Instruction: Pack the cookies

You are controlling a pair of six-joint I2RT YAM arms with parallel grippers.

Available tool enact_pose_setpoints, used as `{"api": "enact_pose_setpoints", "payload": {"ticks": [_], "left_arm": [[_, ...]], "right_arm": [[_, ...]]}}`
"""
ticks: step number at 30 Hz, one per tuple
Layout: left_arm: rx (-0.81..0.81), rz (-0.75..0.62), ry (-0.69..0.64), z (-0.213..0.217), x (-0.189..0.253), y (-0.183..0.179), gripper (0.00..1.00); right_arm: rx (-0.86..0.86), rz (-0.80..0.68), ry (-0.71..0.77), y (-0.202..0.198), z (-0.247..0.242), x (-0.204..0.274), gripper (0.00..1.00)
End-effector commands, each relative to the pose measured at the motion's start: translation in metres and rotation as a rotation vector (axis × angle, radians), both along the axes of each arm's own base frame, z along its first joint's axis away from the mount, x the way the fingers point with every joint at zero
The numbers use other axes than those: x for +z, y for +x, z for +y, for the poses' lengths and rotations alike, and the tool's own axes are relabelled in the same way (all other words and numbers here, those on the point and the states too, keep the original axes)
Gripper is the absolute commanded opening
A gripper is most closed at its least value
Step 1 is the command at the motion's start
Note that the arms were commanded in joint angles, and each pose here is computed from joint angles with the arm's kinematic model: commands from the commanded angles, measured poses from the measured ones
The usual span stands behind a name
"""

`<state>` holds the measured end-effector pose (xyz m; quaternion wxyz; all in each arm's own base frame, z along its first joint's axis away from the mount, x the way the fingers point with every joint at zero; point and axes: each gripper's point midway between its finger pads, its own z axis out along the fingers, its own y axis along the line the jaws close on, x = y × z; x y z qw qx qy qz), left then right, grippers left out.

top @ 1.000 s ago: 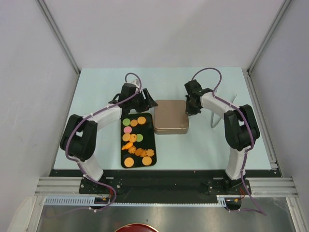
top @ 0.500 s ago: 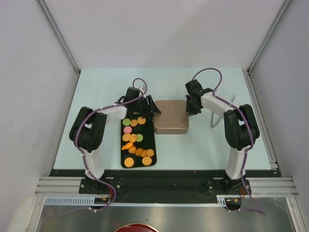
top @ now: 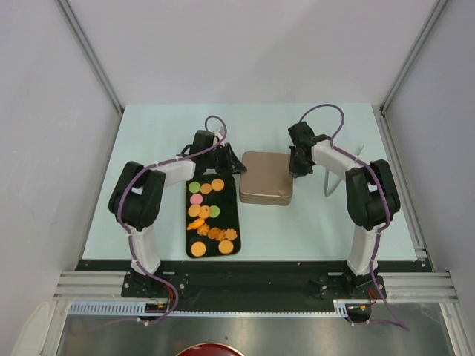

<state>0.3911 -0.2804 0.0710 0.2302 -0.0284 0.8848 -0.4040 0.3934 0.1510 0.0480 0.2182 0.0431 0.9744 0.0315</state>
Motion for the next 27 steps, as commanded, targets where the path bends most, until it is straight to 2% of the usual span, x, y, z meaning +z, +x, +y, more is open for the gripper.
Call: {"api": "enact_pose_setpoints", "payload": {"ticks": [1,3,4,7,10,16,19,21,23,25,27], "left_arm": [[-0.065,0.083,0.084,-0.006,-0.043,-0.025,0.29],[-0.063,0.077,0.085,-0.006,-0.043,-0.023,0.33],[-0.065,0.077,0.086,-0.006,-0.043,-0.024,0.36],[-0.061,0.071,0.088,-0.005,-0.041,-0.023,0.38],[-0.060,0.097,0.102,-0.002,-0.045,-0.027,0.38],[-0.057,0.097,0.101,-0.002,-0.045,-0.027,0.39],[-0.058,0.096,0.102,-0.002,-0.044,-0.027,0.39],[-0.056,0.099,0.101,-0.002,-0.045,-0.027,0.39],[-0.055,0.097,0.102,-0.002,-0.045,-0.027,0.39],[-0.053,0.097,0.101,-0.002,-0.044,-0.027,0.39],[-0.055,0.090,0.099,-0.002,-0.042,-0.027,0.39]], "right_arm": [[0.018,-0.007,0.059,0.003,0.016,-0.001,0.00],[0.007,-0.008,0.061,0.005,0.011,0.000,0.01],[0.001,-0.008,0.062,0.005,0.009,0.002,0.06],[-0.036,-0.014,0.064,0.009,-0.004,0.006,0.25],[-0.088,-0.024,0.063,0.015,-0.025,0.012,0.32],[-0.213,-0.081,0.065,0.025,-0.064,0.033,0.36],[-0.221,-0.128,0.127,0.026,-0.059,0.045,0.37],[-0.191,-0.159,0.218,0.029,-0.044,0.057,0.39],[-0.155,-0.151,0.321,0.024,-0.028,0.060,0.60],[-0.133,-0.156,0.389,0.026,-0.018,0.062,0.76],[-0.103,-0.148,0.447,0.023,-0.008,0.061,0.82]]}}
